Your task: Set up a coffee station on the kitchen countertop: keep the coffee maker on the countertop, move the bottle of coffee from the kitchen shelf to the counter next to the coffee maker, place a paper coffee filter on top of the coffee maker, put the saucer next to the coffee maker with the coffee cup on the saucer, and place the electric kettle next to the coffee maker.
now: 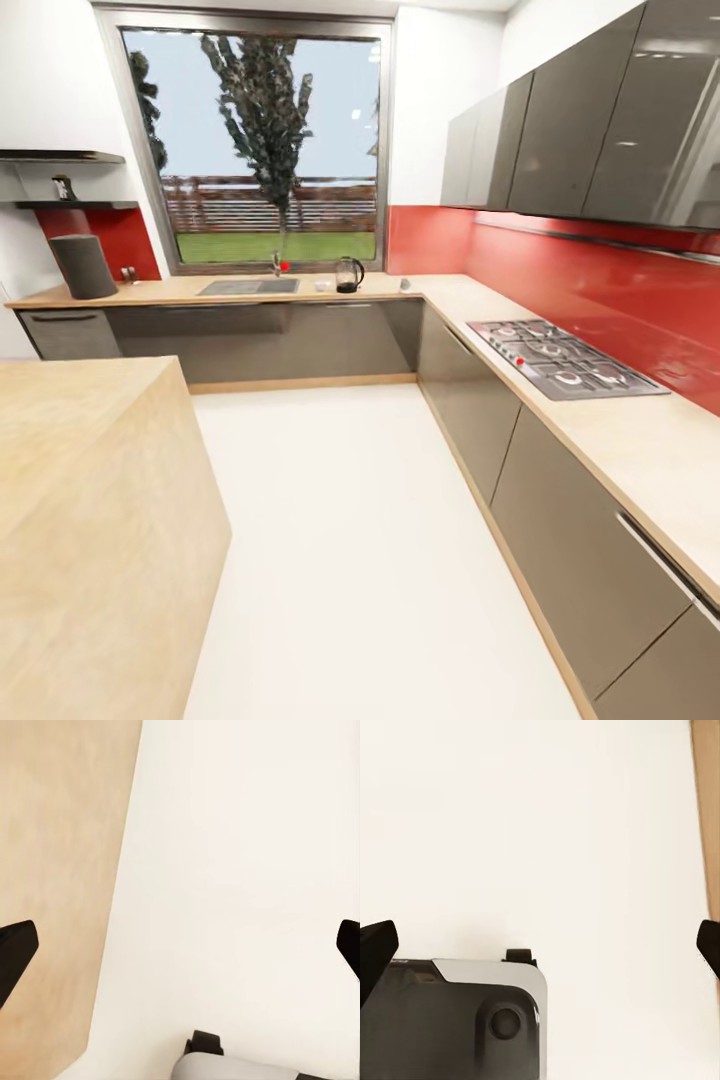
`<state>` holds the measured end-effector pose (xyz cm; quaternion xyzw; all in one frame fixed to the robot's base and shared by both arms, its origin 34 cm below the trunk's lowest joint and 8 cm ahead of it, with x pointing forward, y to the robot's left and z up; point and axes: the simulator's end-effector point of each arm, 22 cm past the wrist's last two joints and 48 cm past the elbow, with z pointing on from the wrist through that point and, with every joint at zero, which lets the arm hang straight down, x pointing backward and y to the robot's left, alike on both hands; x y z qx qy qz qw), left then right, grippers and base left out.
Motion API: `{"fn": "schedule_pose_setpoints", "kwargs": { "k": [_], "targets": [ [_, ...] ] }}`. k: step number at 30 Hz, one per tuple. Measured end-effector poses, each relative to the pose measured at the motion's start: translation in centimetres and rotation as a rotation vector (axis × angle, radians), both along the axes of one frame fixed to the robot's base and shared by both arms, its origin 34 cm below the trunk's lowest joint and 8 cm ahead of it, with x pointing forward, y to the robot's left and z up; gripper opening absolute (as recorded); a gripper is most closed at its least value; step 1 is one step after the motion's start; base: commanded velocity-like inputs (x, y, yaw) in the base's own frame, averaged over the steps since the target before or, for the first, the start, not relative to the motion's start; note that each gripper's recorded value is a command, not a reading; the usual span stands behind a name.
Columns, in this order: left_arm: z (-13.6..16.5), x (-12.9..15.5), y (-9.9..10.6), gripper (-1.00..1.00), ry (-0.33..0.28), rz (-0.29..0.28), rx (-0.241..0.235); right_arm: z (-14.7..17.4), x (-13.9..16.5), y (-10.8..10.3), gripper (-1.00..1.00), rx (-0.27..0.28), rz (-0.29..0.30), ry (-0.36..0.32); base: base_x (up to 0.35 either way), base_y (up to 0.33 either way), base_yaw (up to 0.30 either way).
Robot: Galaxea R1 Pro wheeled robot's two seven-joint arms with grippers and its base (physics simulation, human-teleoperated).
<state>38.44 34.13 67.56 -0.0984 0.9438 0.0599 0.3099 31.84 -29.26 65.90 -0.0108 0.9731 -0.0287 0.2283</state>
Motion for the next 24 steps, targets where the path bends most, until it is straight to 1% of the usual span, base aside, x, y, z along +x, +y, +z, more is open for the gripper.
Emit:
{"fn": "schedule_pose_setpoints", "kwargs": {
  "k": [6,11,14,24],
  "targets": [
    [-0.26,-0.94,0.11,1.0,0.008,0.002,0.001,0.04,0.09,0.1,1.0,0.002,0.001,-0.002,0.337,0.0,0.0],
    [0.28,-0.46,0.2,1.0,-0.038,-0.002,0.012,0.06,0.14,0.15,1.0,0.003,0.002,-0.003,0.337,0.0,0.0],
    [0.35,-0.45,0.27,1.0,-0.046,-0.001,0.015,0.06,0.15,0.15,1.0,0.002,0.001,-0.003,0.337,0.0,0.013],
    [0.28,-0.58,0.43,1.0,-0.045,-0.002,0.018,-0.06,-0.05,0.12,1.0,0.002,0.0,0.002,0.337,0.0,0.087]
  ]
}}
